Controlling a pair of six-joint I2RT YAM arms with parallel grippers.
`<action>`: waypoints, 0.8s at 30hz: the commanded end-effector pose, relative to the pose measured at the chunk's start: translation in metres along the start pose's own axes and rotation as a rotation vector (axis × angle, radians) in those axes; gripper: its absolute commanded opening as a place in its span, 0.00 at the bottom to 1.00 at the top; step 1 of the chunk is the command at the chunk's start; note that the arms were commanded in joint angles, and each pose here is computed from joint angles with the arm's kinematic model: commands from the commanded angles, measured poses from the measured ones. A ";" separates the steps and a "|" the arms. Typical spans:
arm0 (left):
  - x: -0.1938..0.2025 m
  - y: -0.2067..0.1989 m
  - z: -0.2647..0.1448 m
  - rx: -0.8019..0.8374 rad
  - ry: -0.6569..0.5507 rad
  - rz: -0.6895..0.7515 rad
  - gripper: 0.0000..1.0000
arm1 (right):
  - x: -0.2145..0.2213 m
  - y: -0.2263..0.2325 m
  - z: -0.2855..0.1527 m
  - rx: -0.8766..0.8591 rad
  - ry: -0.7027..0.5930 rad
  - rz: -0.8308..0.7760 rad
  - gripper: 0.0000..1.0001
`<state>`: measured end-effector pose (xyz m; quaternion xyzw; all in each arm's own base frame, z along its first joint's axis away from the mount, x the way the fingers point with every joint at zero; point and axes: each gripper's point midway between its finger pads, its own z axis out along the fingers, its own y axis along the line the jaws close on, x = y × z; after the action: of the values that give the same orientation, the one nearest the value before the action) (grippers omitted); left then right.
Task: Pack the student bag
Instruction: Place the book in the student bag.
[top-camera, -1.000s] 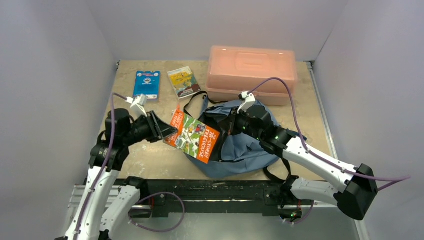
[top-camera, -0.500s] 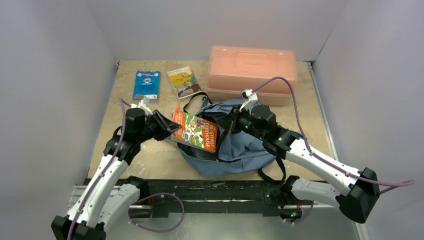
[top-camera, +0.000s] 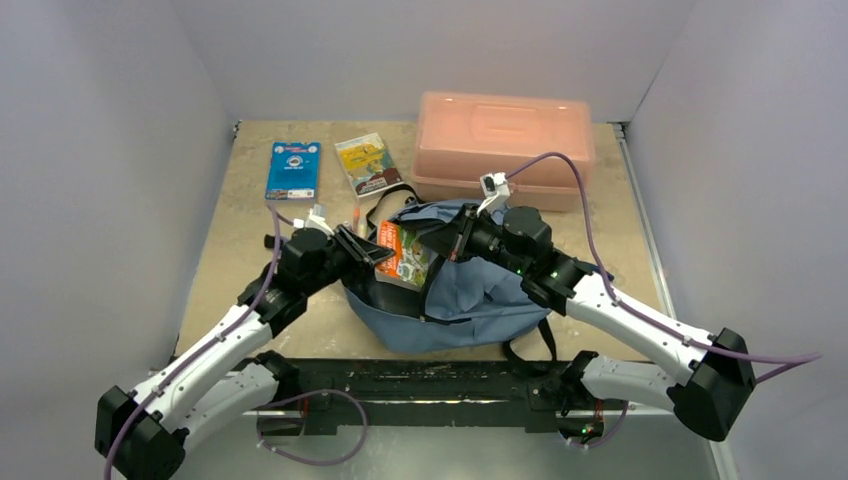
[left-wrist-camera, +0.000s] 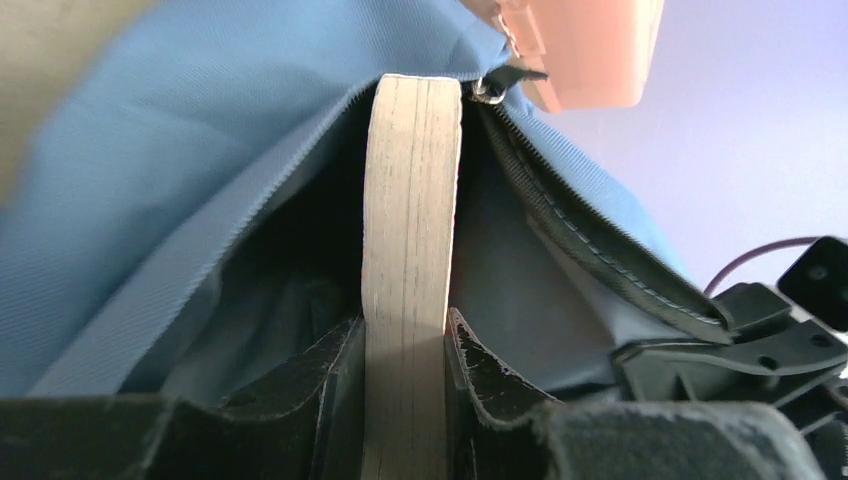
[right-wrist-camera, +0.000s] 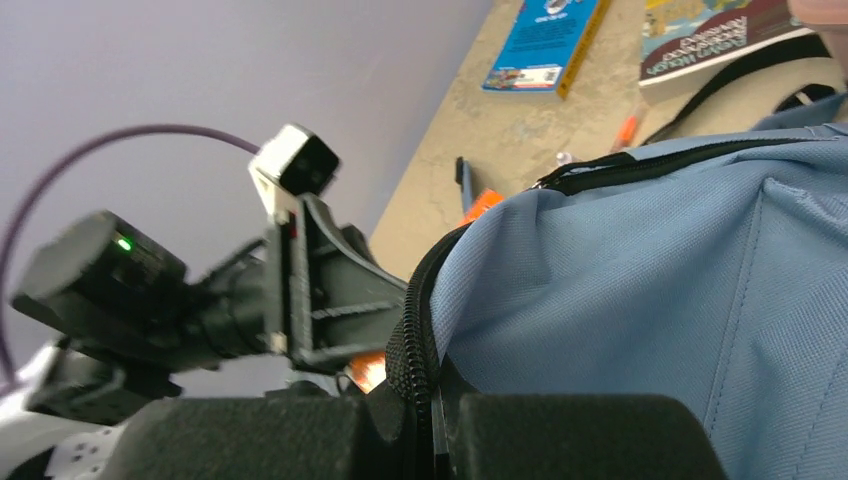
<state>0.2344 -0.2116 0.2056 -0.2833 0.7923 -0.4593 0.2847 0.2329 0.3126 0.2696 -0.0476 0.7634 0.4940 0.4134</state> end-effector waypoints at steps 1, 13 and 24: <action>-0.002 -0.069 0.002 0.286 -0.108 -0.052 0.00 | -0.046 0.070 -0.008 -0.255 -0.137 0.085 0.00; 0.023 -0.062 0.041 0.327 -0.167 0.024 0.00 | -0.040 0.092 -0.004 -0.377 -0.058 0.166 0.00; 0.064 -0.046 0.104 0.311 -0.213 -0.040 0.00 | -0.043 0.097 -0.003 -0.418 -0.066 0.228 0.00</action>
<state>0.2504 -0.3105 0.1397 -0.2486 0.7703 -0.4534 0.3733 0.2227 0.3485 0.2982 -0.0117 0.7173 0.6165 0.3245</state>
